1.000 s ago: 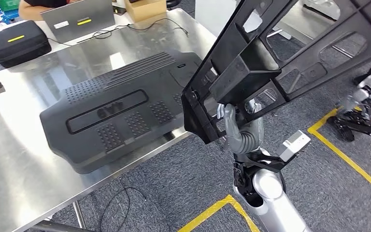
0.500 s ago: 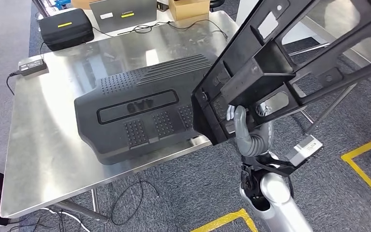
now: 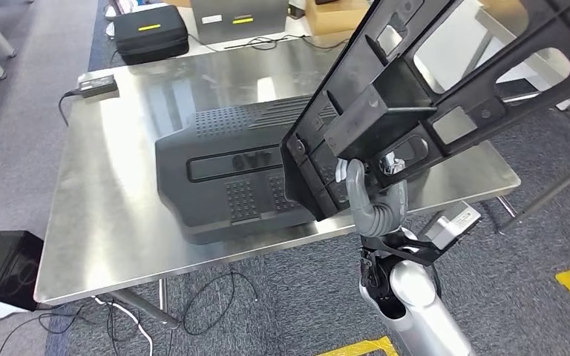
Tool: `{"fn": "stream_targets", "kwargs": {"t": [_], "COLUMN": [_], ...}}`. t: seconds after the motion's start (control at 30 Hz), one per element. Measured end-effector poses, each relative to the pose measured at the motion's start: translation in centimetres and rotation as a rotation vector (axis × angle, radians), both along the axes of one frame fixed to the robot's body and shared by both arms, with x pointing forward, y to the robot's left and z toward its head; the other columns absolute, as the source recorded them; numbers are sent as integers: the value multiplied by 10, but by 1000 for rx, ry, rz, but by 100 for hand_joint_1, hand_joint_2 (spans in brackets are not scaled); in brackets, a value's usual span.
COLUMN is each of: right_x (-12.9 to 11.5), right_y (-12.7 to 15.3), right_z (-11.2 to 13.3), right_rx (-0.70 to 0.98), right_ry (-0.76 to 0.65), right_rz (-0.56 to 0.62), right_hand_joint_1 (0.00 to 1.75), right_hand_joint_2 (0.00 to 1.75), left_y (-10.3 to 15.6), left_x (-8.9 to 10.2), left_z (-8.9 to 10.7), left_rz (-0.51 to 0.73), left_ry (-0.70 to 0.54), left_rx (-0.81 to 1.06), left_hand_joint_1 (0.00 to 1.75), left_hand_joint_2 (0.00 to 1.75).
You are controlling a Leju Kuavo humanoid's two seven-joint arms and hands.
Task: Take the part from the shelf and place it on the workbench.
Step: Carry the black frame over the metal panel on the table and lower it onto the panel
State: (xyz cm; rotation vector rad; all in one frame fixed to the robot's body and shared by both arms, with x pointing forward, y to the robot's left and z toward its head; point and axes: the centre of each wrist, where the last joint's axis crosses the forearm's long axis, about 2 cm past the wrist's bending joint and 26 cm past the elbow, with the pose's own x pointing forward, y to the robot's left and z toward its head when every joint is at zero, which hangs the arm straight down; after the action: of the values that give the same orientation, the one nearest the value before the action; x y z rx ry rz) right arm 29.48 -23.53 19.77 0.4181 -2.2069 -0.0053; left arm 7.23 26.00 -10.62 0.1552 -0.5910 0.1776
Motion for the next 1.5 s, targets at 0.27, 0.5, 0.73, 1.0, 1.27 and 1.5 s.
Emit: {"fn": "stream_targets", "kwargs": {"t": [0.27, 0.5, 0.73, 1.0, 1.27, 1.5], "right_x": [54, 120, 134, 148, 164, 180], "right_y": [36, 132, 181, 176, 151, 109], "right_z": [58, 147, 165, 145, 130, 107], "right_rx": [-283, -663, -1159, -1418, -1664, -1916], "right_ry": [-163, -345, -391, -384, -255, -107], "right_rz": [2, -114, -286, -359, -523, -608], "right_hand_joint_1": [175, 175, 175, 175, 175, 175], "right_hand_joint_2": [175, 175, 175, 175, 175, 175], "left_y": [0, 1, 2, 2, -1, -7], "left_x": [12, 31, 16, 7, 0, -5], "left_z": [2, 6, 3, 1, 0, 0], "left_rz": [-7, -9, -4, 9, 2, -16], "left_ry": [-27, -80, -110, -113, -132, -137], "left_rx": [0, 7, 17, 18, -5, -18], "left_hand_joint_1": [0, 0, 0, 0, 0, 0], "left_hand_joint_2": [175, 175, 175, 175, 175, 175]}}
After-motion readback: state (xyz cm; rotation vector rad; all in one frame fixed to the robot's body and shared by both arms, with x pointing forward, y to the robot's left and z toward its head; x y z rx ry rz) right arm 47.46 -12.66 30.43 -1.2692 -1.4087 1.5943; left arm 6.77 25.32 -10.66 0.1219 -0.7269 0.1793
